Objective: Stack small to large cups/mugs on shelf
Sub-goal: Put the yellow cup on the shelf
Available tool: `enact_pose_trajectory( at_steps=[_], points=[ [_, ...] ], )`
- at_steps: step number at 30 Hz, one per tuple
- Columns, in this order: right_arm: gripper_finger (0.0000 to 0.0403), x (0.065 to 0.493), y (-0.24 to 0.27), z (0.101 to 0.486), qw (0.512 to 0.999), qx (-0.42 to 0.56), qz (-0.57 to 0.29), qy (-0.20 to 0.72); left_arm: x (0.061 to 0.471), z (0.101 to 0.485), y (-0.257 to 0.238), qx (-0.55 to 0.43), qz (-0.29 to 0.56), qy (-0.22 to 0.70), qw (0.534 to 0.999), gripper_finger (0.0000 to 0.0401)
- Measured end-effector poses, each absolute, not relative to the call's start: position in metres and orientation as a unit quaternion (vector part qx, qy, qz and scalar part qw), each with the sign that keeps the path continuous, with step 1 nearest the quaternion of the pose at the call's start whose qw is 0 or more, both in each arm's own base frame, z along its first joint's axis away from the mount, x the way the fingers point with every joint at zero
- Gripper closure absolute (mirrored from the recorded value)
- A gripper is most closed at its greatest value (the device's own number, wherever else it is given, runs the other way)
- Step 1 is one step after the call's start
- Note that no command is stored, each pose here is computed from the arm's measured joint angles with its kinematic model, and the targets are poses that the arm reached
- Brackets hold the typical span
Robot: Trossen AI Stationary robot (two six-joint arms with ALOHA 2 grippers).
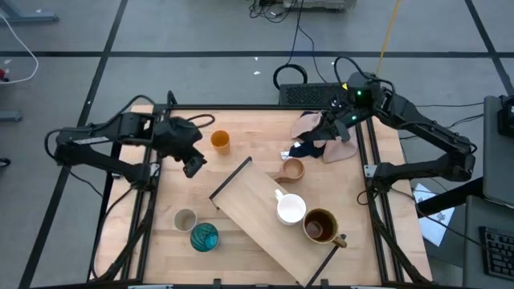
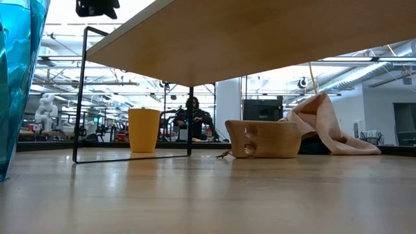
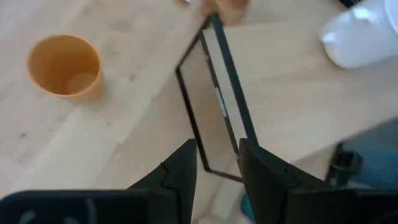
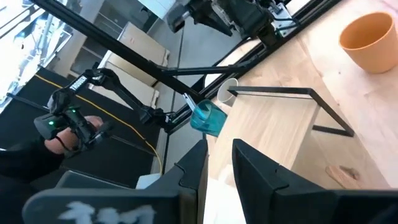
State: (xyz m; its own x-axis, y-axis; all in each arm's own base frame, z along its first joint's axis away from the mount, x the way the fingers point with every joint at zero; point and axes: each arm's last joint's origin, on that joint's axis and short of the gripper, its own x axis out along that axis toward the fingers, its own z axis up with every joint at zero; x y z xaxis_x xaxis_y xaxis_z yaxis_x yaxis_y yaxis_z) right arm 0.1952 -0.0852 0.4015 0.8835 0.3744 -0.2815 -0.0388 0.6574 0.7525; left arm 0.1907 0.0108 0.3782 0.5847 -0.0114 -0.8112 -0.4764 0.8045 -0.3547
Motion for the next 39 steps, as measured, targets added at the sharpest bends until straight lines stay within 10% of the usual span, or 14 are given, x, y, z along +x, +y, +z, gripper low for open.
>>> enact_pose_trajectory(
  at_steps=[39],
  points=[
    [0.0337, 0.215, -0.025, 0.4, 0.867, 0.396, 0.167, 0.251, 0.258, 0.288, 0.121, -0.027, 0.044, 0.626, 0.778, 0.0281]
  ],
)
